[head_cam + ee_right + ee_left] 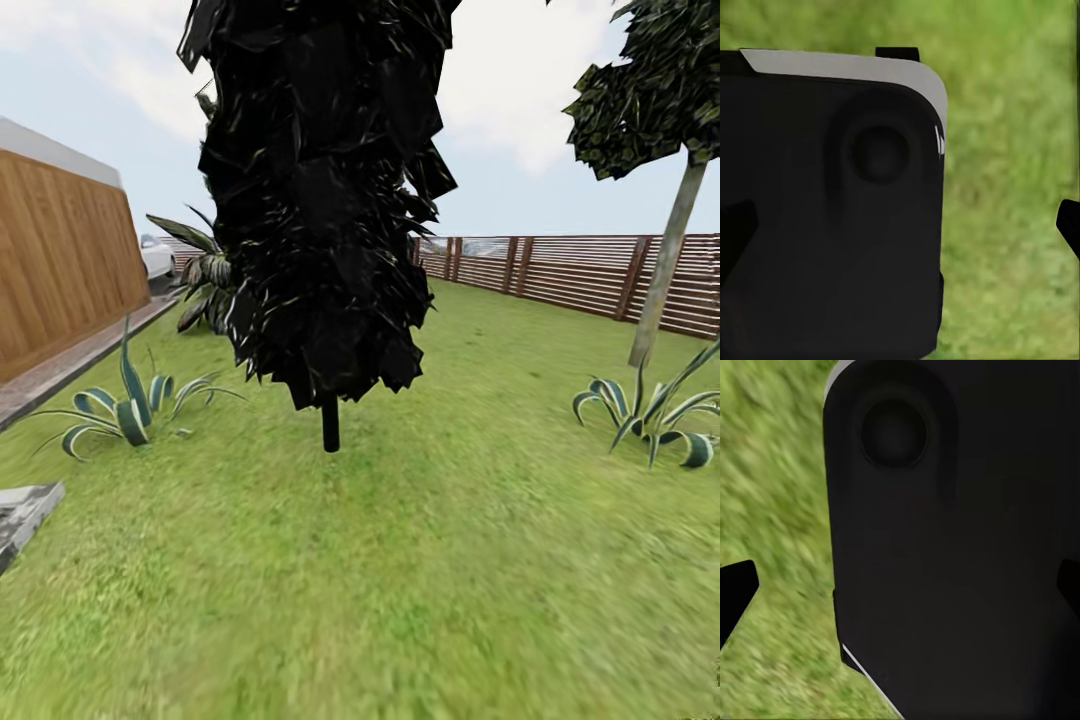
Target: Take the three Easter eggs out of the wicker basket on the lawn in the garden, then place them on the lawn next to a single tree (choose any tree) so that all three eggs are next to the same tree and none are left in the basket.
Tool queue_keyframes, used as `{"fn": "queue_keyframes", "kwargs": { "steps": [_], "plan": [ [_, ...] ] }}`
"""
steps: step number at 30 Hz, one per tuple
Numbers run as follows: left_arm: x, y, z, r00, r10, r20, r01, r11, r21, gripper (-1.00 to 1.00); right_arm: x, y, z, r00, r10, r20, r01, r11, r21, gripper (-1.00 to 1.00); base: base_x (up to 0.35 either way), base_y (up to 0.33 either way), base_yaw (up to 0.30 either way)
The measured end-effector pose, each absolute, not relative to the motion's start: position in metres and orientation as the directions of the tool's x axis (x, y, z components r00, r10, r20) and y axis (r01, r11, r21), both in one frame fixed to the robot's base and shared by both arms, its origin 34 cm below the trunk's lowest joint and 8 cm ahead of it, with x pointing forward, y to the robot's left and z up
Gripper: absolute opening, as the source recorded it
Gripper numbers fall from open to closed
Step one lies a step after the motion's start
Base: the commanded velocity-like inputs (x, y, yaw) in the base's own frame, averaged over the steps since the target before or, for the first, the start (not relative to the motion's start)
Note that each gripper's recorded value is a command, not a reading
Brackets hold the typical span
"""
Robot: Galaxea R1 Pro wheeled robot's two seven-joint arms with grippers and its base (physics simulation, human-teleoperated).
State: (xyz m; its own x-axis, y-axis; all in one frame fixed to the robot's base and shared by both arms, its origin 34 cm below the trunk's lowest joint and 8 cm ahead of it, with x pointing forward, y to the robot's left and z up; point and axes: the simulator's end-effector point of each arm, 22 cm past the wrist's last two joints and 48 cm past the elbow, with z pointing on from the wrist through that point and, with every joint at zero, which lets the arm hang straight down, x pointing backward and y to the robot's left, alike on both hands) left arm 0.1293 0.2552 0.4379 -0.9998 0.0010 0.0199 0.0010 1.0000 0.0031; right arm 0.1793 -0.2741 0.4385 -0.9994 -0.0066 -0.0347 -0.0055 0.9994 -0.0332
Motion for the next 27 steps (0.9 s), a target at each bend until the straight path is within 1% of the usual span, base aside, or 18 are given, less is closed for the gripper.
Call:
{"fn": "queue_keyframes", "kwargs": {
  "steps": [27],
  "plan": [
    [0.1293, 0.2553, 0.4379, -1.0, -0.003, 0.02, -0.003, 1.0, 0.003, 1.0, 0.1796, -0.2741, 0.4385, -0.999, -0.007, -0.036, -0.005, 0.999, -0.033, 1.0, 0.336, 0.0, -0.294]
  ]
}}
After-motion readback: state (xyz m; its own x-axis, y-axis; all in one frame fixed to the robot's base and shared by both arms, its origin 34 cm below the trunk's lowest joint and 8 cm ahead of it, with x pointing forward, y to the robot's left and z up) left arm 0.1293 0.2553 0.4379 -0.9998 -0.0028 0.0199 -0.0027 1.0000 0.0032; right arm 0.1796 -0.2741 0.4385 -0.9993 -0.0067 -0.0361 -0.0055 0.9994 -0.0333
